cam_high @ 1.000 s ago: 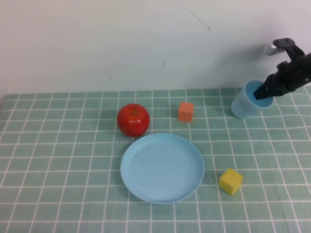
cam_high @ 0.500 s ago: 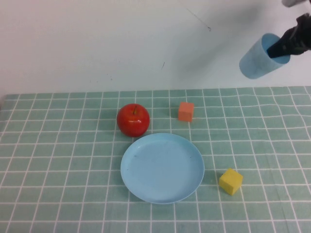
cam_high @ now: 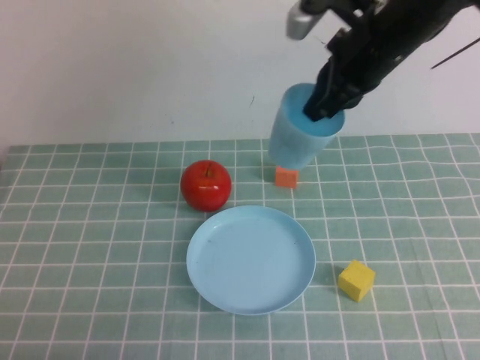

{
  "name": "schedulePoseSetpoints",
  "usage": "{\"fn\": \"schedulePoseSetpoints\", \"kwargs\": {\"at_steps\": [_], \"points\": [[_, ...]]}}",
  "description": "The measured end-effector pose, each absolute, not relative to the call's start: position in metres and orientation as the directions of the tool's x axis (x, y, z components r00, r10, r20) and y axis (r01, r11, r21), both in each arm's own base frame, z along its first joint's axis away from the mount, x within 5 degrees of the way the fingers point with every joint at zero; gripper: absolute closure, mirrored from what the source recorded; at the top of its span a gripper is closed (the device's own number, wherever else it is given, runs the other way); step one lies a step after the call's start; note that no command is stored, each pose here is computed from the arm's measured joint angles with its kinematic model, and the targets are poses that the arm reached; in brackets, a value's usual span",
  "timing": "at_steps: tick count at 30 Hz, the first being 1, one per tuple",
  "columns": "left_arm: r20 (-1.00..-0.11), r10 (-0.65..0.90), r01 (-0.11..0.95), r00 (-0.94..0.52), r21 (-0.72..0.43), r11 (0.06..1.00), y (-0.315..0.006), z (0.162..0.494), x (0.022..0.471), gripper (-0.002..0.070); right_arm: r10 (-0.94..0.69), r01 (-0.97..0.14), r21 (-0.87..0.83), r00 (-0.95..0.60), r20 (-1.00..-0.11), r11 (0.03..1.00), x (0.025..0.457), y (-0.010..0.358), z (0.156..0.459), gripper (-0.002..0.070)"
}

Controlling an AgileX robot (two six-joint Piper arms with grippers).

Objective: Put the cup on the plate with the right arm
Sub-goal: Place the cup on the plate

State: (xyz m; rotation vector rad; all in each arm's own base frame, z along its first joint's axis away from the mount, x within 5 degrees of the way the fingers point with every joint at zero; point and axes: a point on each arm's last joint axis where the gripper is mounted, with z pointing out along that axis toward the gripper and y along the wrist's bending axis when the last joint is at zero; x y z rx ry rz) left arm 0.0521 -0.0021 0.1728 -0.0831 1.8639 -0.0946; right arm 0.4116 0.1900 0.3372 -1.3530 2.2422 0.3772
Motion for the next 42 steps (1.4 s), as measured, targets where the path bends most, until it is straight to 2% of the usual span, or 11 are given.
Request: {"fn": "schedulePoseSetpoints", "kwargs": {"at_steps": [2,6,12,15,20,26,38,40,42], "points": [[-0.951,-0.106,-0.009,-0.29,-0.108,0.994,-0.002,0.173,0.052,0.0678,-0.792,-0.905,-0.043,-0.348,-0.502,0.424,0.4,0.217,0.332,0.0652],[-0.951,-0.106,-0.009,-0.29,-0.108,0.994,-0.002,0.173,0.052,0.0678,-0.845,-0.926,-0.048,-0.32,-0.428,0.375,0.386,0.25,0.31,0.0652],[-0.951,-0.106,-0.009,-0.29,-0.108,0.994,-0.002,0.173,0.052,0.0678,-0.876,-0.929,0.018,-0.355,-0.325,0.37,0.389,0.263,0.256,0.0652],[-0.951,-0.106,-0.009,-0.29,-0.108,0.994,-0.002,0.173,0.052,0.0678,-0.875,-0.924,0.019,-0.368,-0.315,0.381,0.396,0.266,0.238,0.0652],[-0.951,-0.106,-0.009,-0.29,-0.108,0.994,-0.002,0.173,0.052,0.0678,-0.852,-0.917,0.066,-0.391,-0.348,0.394,0.4,0.273,0.225,0.0652],[-0.951,-0.106,-0.009,-0.29,-0.108,0.994,-0.002,0.173,0.052,0.0678,-0.859,-0.911,0.117,-0.411,-0.305,0.395,0.403,0.276,0.197,0.0652],[-0.951,-0.106,-0.009,-0.29,-0.108,0.994,-0.002,0.173,0.052,0.0678,-0.869,-0.912,0.13,-0.411,-0.276,0.39,0.402,0.276,0.188,0.0651],[-0.951,-0.106,-0.009,-0.29,-0.108,0.994,-0.002,0.173,0.052,0.0678,-0.869,-0.912,0.13,-0.411,-0.275,0.39,0.402,0.276,0.188,0.0634],[-0.951,-0.106,-0.009,-0.29,-0.108,0.994,-0.002,0.173,0.052,0.0678,-0.869,-0.912,0.13,-0.411,-0.275,0.39,0.402,0.276,0.188,0.058]]}}
